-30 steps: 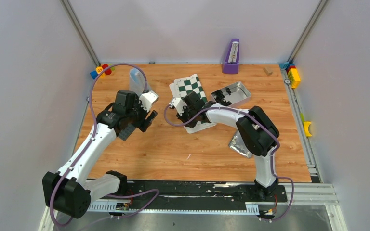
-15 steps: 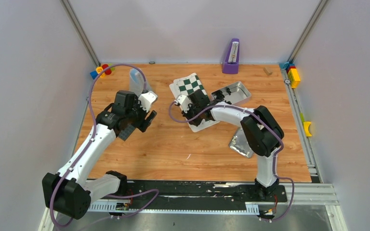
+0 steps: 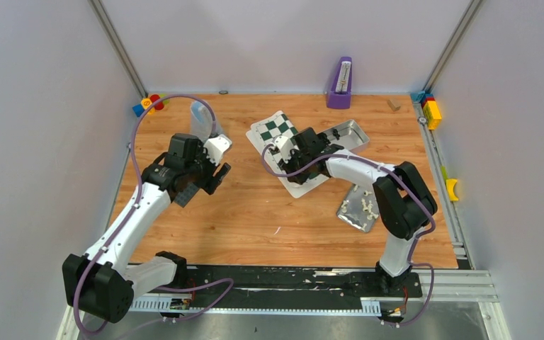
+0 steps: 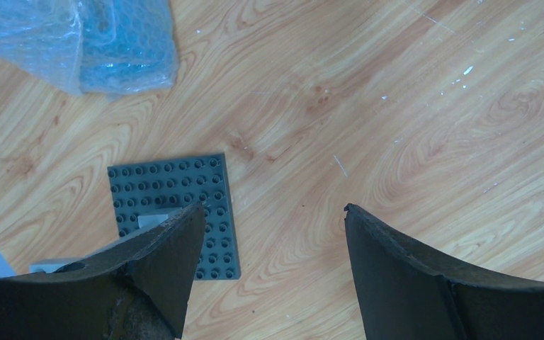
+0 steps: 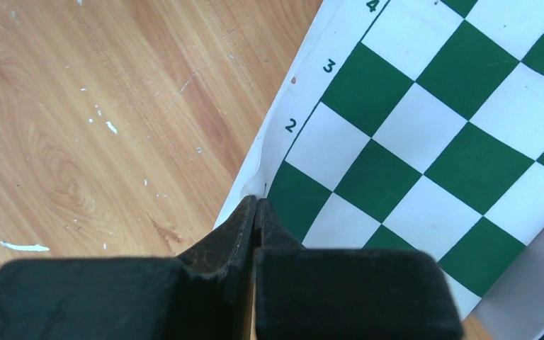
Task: Set up the chess pieces on the board
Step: Pick up the chessboard from the center of the board, then position the chessboard at the center of the board, then adjust the chessboard at the center of the board, then pick up the chess piece from the storage box.
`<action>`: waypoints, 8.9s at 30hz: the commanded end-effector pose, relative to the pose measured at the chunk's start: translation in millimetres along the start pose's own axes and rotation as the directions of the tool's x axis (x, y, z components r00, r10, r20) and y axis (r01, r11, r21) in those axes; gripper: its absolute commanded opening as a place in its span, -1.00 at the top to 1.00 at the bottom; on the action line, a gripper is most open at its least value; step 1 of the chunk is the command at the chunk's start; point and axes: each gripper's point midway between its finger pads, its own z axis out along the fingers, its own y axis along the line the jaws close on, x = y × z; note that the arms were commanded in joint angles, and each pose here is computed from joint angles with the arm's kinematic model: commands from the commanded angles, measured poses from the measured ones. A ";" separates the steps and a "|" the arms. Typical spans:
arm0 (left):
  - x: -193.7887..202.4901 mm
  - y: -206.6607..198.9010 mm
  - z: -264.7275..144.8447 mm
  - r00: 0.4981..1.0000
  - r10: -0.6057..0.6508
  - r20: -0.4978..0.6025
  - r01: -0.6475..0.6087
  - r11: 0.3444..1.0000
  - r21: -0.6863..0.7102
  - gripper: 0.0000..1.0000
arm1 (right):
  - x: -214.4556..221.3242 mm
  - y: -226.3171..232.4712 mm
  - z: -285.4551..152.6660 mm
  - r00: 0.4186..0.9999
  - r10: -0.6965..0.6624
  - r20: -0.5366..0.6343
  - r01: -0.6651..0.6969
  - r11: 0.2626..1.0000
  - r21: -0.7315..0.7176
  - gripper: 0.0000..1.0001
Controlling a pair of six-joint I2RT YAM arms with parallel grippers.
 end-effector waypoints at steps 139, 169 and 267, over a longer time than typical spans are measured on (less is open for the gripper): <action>40.8 -25.2 80.8 0.924 0.207 -0.323 -0.161 0.973 0.162 -0.88 | 103.5 -1.5 -25.0 0.941 0.274 -0.200 -0.285 0.958 -0.029 0.44; 27.5 -5.4 191.7 0.825 0.323 -0.463 -0.217 0.939 0.266 -0.78 | 82.0 -8.5 -82.9 0.946 0.319 -0.060 -0.319 0.948 0.004 0.39; 18.3 -25.6 38.9 0.962 0.233 -0.139 -0.221 0.970 0.096 -1.00 | 157.7 -35.7 -169.5 0.905 0.417 -0.077 -0.397 0.896 0.198 0.05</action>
